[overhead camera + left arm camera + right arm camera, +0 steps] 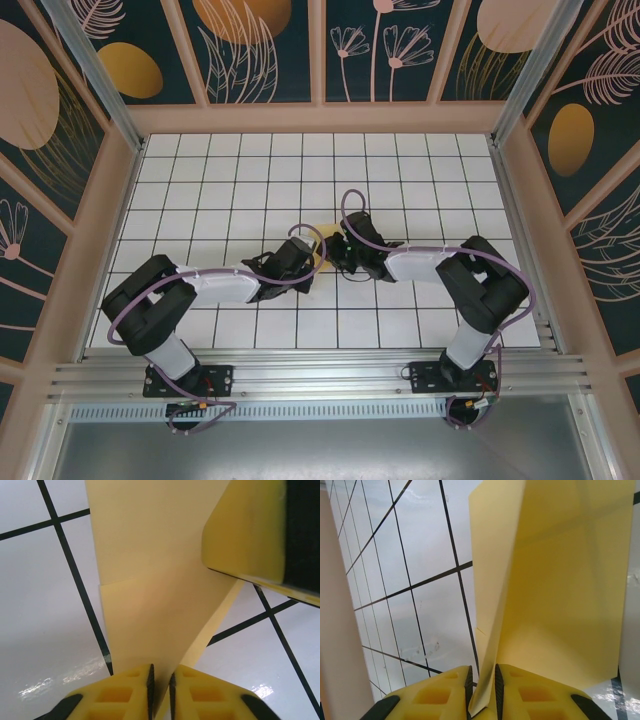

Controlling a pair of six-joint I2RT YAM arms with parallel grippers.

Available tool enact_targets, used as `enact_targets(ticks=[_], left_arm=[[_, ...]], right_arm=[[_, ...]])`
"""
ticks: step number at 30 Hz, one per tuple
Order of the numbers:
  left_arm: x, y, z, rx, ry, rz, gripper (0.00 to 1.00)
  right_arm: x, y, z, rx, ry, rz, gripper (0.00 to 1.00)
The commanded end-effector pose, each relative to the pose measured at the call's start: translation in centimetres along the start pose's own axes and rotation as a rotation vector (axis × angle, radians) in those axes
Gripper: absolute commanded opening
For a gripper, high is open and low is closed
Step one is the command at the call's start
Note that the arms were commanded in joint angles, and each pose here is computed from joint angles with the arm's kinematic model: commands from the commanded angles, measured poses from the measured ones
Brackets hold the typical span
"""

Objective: Fold a paper plane with a square sheet of paper (pick it up from the middle)
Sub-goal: Fourth fold the wing at the center of the table.

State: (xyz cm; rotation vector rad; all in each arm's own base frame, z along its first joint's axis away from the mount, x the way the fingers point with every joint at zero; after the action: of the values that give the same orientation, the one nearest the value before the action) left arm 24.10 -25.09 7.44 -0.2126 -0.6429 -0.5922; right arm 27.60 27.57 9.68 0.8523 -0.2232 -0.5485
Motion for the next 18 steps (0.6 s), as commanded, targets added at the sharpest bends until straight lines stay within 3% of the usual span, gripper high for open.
enact_targets(ticks=[1, 9, 14, 18], left_arm=[[-0.2, 0.2, 0.0, 0.026, -0.010, 0.000, 0.16], [0.2, 0.0, 0.3, -0.010, -0.033, 0.011, 0.08], [0.9, -0.5, 0.7, -0.183, -0.070, 0.060, 0.07], [1.2, -0.5, 0.9, -0.334, -0.096, 0.113, 0.07]], right_arm=[[0.3, 1.0, 0.4, 0.000, -0.005, 0.040, 0.24], [0.7, 1.4, 2.7, -0.019, -0.058, 0.098, 0.36], [1.3, 1.7, 5.2, 0.012, -0.102, 0.138, 0.43], [1.8, 1.5, 6.4, 0.035, -0.117, 0.163, 0.43]])
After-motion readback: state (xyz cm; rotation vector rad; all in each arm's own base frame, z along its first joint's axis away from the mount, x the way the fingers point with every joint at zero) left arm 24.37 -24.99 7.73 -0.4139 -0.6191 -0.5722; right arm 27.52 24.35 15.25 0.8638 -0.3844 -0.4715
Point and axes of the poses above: each hand's point on the last joint's axis, 136 mm out from that joint toward the fingers, its own z axis back along the fingers, its own y axis along the line the jaws close on, x = y × z, the point moved 6 cm from there along z, back along the fingers, and after that the axes turned 15 degrees about -z, right-handed, at the moved point
